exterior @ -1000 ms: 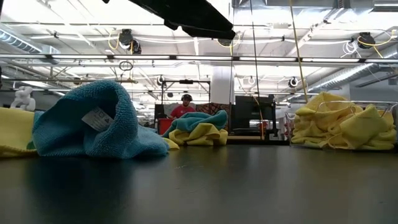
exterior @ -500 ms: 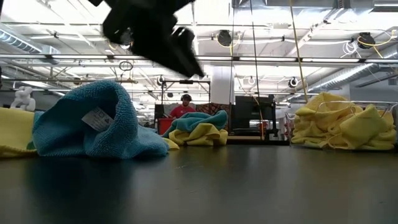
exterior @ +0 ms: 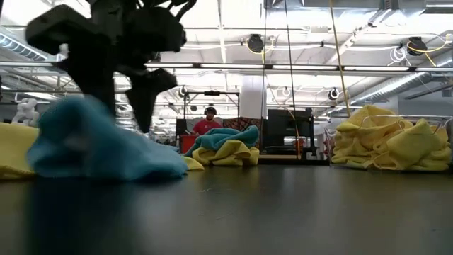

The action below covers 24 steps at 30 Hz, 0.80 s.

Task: Sort microfiber towel by color & place in baskets
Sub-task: Put the blue towel into the bottom transparent bin

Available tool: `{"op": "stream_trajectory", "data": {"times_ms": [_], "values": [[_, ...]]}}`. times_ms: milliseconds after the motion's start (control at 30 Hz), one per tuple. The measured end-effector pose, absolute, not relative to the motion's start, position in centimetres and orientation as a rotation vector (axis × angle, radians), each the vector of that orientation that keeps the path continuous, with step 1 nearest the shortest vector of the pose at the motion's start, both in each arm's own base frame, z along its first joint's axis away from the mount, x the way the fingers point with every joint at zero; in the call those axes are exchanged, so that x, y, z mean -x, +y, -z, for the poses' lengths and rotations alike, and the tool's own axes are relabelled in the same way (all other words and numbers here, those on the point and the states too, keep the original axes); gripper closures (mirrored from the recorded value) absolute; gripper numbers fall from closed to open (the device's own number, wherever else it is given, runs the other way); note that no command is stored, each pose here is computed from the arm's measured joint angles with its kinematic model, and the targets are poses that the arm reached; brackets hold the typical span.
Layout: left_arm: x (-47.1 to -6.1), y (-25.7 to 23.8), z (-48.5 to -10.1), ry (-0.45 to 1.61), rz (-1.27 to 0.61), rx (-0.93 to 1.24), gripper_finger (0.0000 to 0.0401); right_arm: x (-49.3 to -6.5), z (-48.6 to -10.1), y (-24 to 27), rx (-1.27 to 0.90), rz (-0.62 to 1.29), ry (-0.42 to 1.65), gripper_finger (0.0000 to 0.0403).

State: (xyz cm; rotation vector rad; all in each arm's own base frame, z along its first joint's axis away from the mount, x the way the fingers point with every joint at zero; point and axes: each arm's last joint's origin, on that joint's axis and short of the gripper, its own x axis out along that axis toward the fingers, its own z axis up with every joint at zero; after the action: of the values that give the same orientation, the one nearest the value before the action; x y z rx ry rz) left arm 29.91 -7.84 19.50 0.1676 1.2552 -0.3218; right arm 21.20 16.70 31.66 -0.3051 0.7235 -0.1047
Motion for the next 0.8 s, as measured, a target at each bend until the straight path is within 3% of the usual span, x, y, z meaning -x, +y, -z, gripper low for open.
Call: {"op": "stream_trajectory", "data": {"times_ms": [433,800], "values": [[-29.6,-8.4,-18.3,1.229,0.319,-0.147,0.0130,-24.8,-27.7,16.6,0.349,0.133,0.888,0.0239],[-30.4,-8.5,-15.2,1.259,0.288,-0.171,0.0130,-25.7,-27.8,17.1,0.331,0.107,0.822,0.0239]]}}
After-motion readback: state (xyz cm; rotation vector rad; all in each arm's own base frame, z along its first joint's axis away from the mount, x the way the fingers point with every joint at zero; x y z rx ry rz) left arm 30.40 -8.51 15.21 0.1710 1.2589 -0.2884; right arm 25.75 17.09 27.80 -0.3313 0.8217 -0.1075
